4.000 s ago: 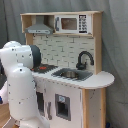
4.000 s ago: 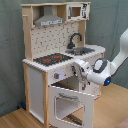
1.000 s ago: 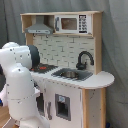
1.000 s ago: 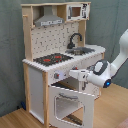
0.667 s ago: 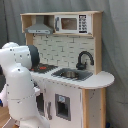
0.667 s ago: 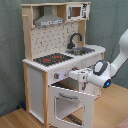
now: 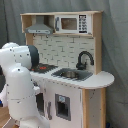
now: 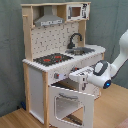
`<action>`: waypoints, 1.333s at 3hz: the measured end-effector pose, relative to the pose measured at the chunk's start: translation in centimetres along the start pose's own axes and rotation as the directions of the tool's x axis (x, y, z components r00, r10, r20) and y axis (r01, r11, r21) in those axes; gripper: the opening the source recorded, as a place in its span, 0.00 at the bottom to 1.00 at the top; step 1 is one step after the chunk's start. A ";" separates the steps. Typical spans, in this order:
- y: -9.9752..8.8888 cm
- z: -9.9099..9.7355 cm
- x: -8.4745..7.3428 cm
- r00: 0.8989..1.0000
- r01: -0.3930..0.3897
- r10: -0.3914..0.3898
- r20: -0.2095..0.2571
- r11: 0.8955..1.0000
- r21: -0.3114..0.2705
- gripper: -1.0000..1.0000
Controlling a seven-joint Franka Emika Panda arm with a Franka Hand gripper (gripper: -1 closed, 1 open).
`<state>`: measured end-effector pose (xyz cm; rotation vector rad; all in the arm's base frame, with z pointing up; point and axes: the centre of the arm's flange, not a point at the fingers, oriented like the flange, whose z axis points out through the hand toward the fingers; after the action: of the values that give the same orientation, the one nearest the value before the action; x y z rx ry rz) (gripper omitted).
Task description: Play with the kitchen
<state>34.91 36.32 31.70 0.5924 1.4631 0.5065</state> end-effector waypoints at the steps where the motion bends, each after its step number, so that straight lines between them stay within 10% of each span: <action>1: 0.0 0.0 0.0 1.000 -0.005 0.005 0.000 1.000 0.000 1.00; 4: 4.9 -3.8 -1.9 0.953 -0.304 0.304 -0.012 0.953 0.001 1.00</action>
<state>31.26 39.09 36.26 0.8214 1.3890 0.7520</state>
